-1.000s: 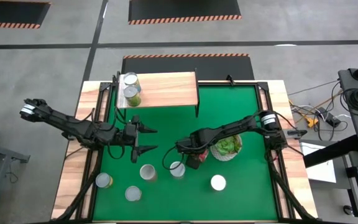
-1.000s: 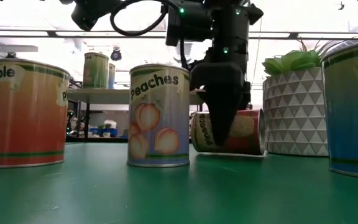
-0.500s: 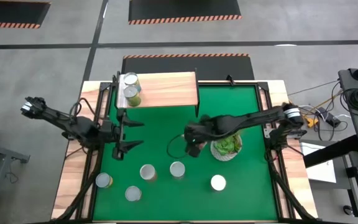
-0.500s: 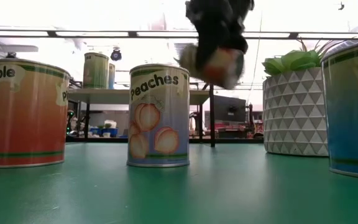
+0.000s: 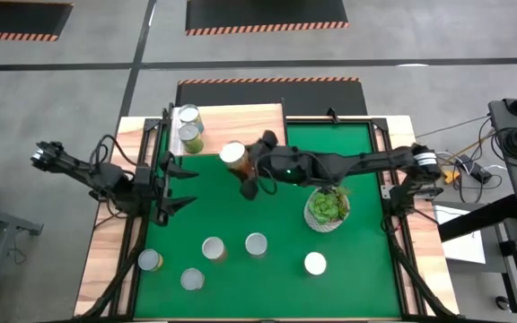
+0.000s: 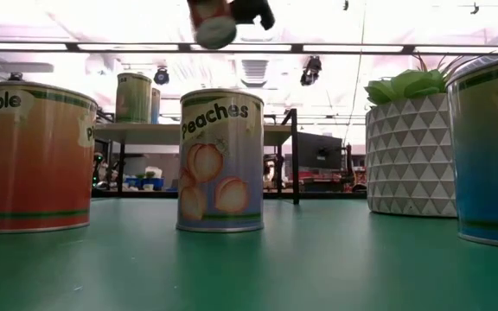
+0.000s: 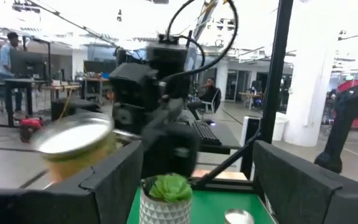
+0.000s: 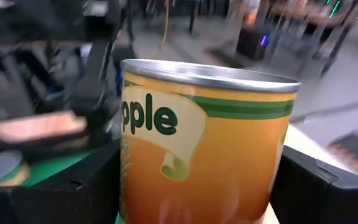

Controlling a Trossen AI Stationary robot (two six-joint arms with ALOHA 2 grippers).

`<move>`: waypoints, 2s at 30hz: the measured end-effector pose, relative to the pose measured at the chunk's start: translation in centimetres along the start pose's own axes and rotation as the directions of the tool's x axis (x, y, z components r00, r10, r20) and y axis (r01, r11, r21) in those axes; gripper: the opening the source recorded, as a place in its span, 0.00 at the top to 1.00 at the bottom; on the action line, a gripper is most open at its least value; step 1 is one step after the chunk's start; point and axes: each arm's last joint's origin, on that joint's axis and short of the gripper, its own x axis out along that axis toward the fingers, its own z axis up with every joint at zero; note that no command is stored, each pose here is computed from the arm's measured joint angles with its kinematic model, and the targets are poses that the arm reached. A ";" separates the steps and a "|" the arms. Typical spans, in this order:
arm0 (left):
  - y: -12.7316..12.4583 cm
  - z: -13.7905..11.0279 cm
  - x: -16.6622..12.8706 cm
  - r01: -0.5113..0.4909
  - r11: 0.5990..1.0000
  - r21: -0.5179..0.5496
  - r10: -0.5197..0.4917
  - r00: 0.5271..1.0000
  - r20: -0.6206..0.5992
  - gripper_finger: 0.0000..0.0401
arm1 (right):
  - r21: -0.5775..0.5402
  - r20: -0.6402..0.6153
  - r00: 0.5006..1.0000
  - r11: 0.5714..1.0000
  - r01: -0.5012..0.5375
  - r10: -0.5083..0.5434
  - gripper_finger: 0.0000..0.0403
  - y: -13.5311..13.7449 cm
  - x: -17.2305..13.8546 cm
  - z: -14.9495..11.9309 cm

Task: Pick and place cans onto a shelf
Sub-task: Put the top canned pineapple on the shelf

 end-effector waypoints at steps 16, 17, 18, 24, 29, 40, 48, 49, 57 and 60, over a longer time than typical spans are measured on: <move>0.4 -0.3 -1.2 0.027 1.000 -0.004 -0.027 1.000 0.001 0.29 | 0.009 0.170 0.969 0.984 0.178 -0.177 0.25 -5.2 10.9 -8.1; 0.4 -0.3 -1.2 0.027 1.000 -0.004 -0.027 1.000 0.001 0.29 | 0.007 0.169 0.969 0.984 0.181 -0.179 0.25 -5.4 11.0 -8.2; 0.4 -0.3 -1.2 0.027 1.000 -0.003 -0.027 1.000 0.000 0.29 | -0.001 0.166 0.969 0.983 0.184 -0.181 0.25 -5.4 11.2 -8.4; 0.4 -0.3 -1.1 0.027 1.000 0.006 -0.027 1.000 0.000 0.29 | -0.030 0.165 0.967 0.979 0.203 -0.195 0.25 -6.1 11.4 -8.5; 0.4 -0.3 -1.1 0.027 1.000 0.007 -0.027 1.000 0.000 0.29 | -0.041 0.128 0.970 0.976 0.214 -0.208 0.23 -6.8 11.5 -8.9; 0.4 -0.3 -1.1 0.027 1.000 0.007 -0.027 1.000 0.000 0.29 | -0.013 0.040 0.976 0.976 0.216 -0.215 0.15 -7.7 11.7 -9.8; 0.4 -0.3 -1.1 0.027 1.000 0.008 -0.027 1.000 -0.002 0.29 | -0.027 0.006 0.978 0.978 0.209 -0.208 0.14 -7.5 11.0 -7.9; 0.4 -0.3 -1.1 0.027 1.000 0.008 -0.027 1.000 -0.002 0.29 | -0.028 -0.001 0.978 0.978 0.208 -0.208 0.14 -7.5 10.9 -7.6; 0.4 -0.4 -1.1 0.027 1.000 0.010 -0.027 1.000 -0.007 0.29 | -0.056 -0.088 0.977 0.980 0.191 -0.195 0.15 -7.3 8.4 -4.5; 0.4 -0.4 -1.1 0.027 1.000 0.013 -0.027 1.000 -0.007 0.29 | -0.080 -0.142 0.972 0.981 0.179 -0.189 0.16 -7.3 7.1 -3.1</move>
